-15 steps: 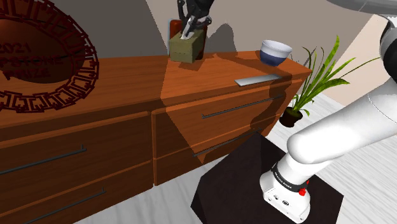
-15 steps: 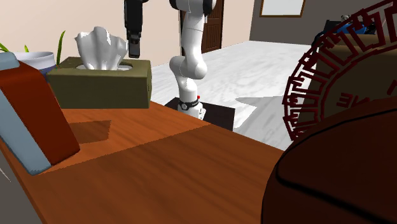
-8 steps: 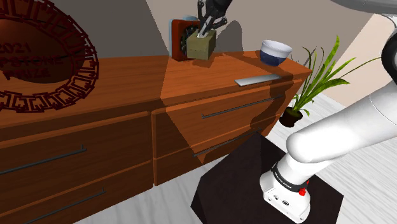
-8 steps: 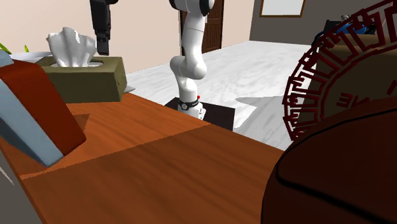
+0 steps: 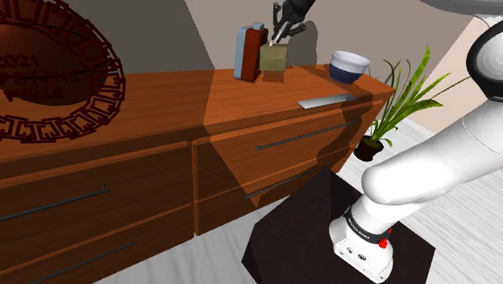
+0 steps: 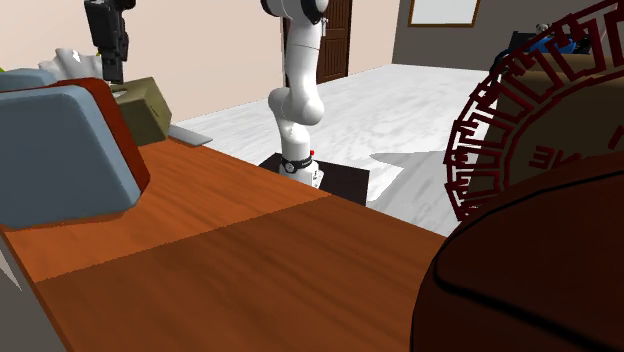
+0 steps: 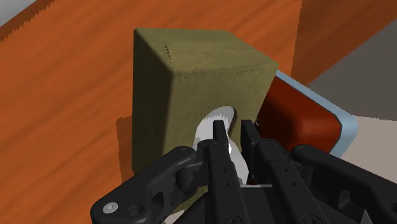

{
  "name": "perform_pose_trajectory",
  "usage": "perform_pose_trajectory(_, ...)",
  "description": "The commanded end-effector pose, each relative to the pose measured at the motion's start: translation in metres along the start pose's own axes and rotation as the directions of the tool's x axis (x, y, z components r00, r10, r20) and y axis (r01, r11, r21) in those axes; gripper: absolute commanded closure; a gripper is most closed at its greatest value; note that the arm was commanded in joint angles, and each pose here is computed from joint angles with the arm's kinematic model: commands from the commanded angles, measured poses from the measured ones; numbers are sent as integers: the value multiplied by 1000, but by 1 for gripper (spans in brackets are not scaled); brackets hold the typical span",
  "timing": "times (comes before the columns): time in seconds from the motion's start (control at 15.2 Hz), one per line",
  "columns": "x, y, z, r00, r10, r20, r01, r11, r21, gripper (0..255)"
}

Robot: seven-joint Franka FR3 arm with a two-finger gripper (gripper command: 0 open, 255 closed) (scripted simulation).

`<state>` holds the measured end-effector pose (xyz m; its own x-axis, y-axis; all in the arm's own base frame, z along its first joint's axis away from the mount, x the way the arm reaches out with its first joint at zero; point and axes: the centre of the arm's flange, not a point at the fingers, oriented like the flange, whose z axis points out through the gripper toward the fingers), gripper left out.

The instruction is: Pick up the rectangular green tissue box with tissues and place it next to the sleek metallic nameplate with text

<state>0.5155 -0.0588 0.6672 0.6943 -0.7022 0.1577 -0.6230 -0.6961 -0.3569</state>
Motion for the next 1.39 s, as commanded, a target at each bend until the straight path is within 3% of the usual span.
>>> perform_pose_trajectory(0.0,21,17,-5,1000,1,-6,-1,1000,3,255)
perform_pose_trajectory(0.73,136,120,-25,1000,1,-6,-1,1000,3,255)
perform_pose_trajectory(1.32,128,137,19,1000,1,-6,-1,1000,3,255)
